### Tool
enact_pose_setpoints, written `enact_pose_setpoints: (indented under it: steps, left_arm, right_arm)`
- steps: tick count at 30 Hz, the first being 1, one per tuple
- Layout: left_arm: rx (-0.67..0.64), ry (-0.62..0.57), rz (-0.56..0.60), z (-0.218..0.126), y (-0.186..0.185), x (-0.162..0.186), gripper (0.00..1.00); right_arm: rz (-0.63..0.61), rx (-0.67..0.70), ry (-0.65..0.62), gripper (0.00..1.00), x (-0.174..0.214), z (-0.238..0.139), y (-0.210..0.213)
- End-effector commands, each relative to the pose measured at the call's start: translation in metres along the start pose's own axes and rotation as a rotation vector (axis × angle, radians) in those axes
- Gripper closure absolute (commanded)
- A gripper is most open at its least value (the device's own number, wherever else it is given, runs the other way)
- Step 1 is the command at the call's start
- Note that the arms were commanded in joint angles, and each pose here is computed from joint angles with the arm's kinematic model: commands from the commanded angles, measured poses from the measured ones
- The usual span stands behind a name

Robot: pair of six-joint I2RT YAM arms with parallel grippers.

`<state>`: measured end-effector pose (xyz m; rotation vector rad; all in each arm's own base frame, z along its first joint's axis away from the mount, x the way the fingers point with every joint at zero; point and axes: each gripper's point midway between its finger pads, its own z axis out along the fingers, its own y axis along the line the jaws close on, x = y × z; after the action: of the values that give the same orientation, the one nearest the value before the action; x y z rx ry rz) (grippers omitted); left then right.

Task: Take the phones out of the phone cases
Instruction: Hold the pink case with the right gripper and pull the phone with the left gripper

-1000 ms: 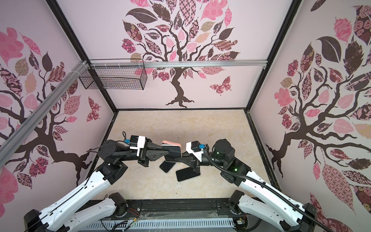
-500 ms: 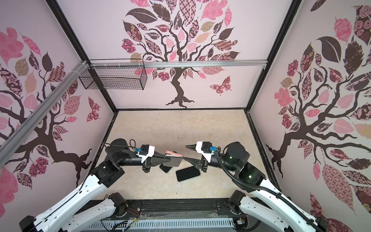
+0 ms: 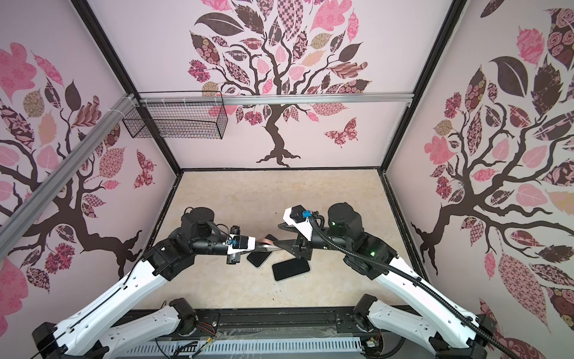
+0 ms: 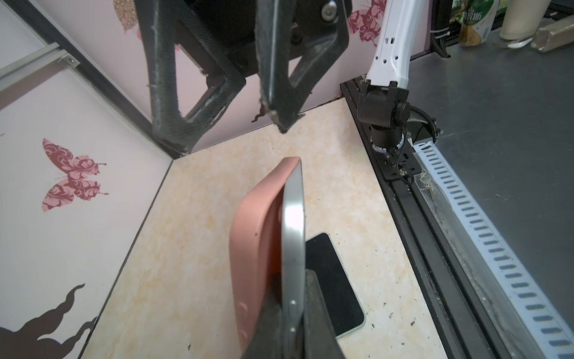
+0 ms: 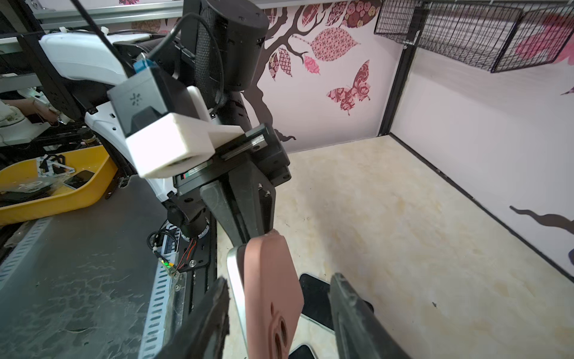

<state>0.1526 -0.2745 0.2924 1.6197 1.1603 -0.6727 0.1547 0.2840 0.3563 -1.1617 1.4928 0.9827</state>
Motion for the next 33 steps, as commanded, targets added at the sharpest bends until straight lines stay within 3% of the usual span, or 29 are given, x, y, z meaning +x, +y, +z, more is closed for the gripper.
enact_pose_setpoints:
  steps: [1, 17, 22, 29, 33]
  left_arm:
    - [-0.033, -0.044, 0.104, -0.01, 0.01, -0.026, 1.0]
    - [-0.031, -0.052, 0.101, -0.005, 0.011, -0.023, 1.0]
    - [-0.029, -0.055, 0.1, -0.005, 0.011, -0.023, 1.0]
    - [-0.028, -0.063, 0.097, -0.007, 0.007, -0.024, 1.0]
    - [-0.029, -0.065, 0.095, -0.008, 0.006, -0.023, 1.0]
  right_arm:
    - [0.014, -0.048, -0.051, 0.47, -0.024, -0.004, 0.008]
    - [0.035, -0.107, 0.008, 0.5, -0.008, 0.021, 0.011]
    - [0.046, -0.077, 0.04, 0.51, 0.0, 0.026, 0.006]
    - [0.078, 0.091, 0.042, 0.55, 0.004, 0.024, -0.021]
    - [0.081, 0.09, 0.067, 0.55, 0.011, 0.027, -0.022]
